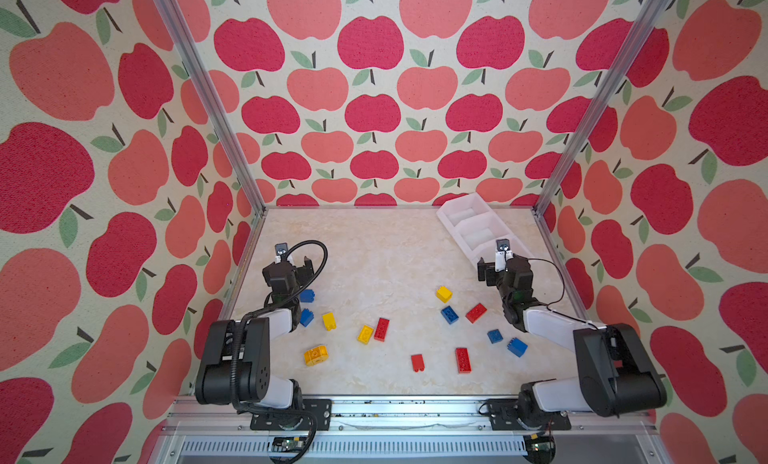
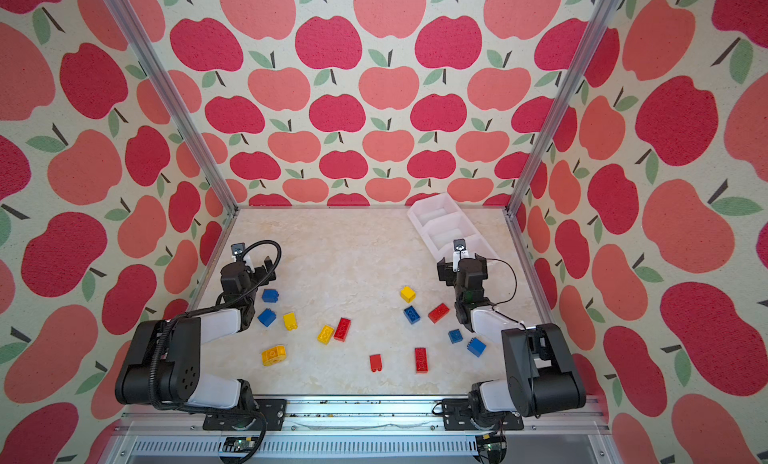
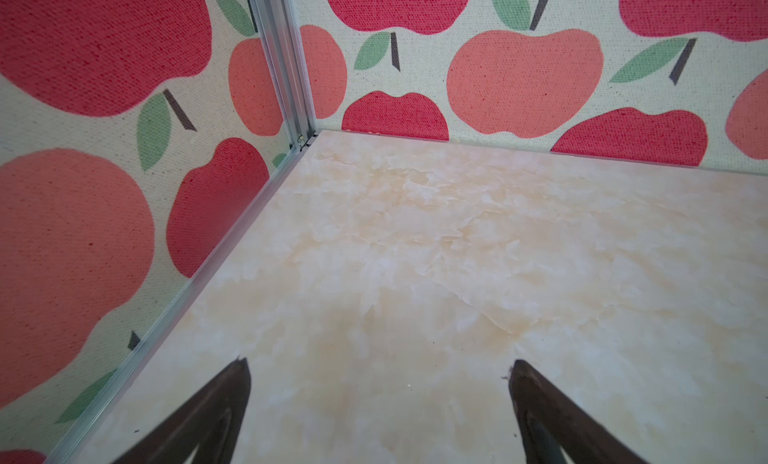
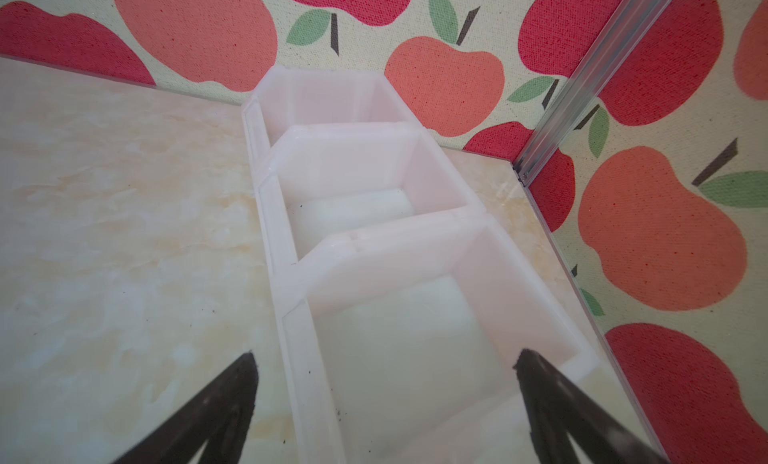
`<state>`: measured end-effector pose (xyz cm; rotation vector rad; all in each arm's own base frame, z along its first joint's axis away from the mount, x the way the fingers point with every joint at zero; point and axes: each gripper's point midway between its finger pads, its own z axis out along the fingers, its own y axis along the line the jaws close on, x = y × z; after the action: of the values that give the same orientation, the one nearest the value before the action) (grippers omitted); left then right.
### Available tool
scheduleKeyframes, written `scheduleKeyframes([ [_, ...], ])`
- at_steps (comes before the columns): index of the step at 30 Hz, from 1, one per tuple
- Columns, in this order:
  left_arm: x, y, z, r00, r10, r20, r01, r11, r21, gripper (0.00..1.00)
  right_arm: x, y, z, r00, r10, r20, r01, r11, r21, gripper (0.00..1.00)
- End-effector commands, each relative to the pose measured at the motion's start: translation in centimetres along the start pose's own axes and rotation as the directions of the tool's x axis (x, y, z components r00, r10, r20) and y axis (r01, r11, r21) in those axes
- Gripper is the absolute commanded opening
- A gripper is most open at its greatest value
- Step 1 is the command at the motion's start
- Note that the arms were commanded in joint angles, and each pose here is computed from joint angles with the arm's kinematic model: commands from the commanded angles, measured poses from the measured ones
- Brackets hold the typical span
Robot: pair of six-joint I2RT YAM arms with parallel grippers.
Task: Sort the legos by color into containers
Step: 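Reach the right gripper to the white three-compartment bin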
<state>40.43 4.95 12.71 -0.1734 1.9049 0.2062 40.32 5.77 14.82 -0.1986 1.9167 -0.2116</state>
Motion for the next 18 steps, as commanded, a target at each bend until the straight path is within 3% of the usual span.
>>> scheduleKeyframes([
  [1, -0.5, -0.2, -0.2, 0.998, 0.034, -0.057, -0.035, 0.999, -0.011, 0.99, -0.2, -1.5, -0.8, 0.985, 0.046, -0.164, -0.025, 0.991, 0.131, 0.99],
  [5, -2.1, -1.2, -0.4, 0.996, 0.014, -0.084, -0.012, 1.000, 0.019, 0.99, -1.7, -1.5, -0.5, 0.926, 0.193, -0.325, -0.137, 0.973, 0.186, 0.99],
  [10, -2.7, -2.8, -0.6, 0.991, 0.003, -0.135, 0.004, 0.998, 0.058, 0.99, -3.2, -1.9, 0.6, 0.852, 0.296, -0.432, -0.148, 0.928, 0.343, 0.99],
  [14, -2.6, -3.8, -0.9, 0.986, -0.013, -0.164, 0.028, 0.996, 0.088, 0.99, -3.8, -1.2, 2.5, 0.785, 0.405, -0.469, -0.225, 0.891, 0.394, 0.98],
  [18, -2.4, -4.5, -1.2, 0.984, -0.029, -0.174, 0.050, 0.992, 0.113, 0.99, -2.7, -0.7, 4.5, 0.692, 0.545, -0.475, -0.361, 0.830, 0.426, 0.92],
])
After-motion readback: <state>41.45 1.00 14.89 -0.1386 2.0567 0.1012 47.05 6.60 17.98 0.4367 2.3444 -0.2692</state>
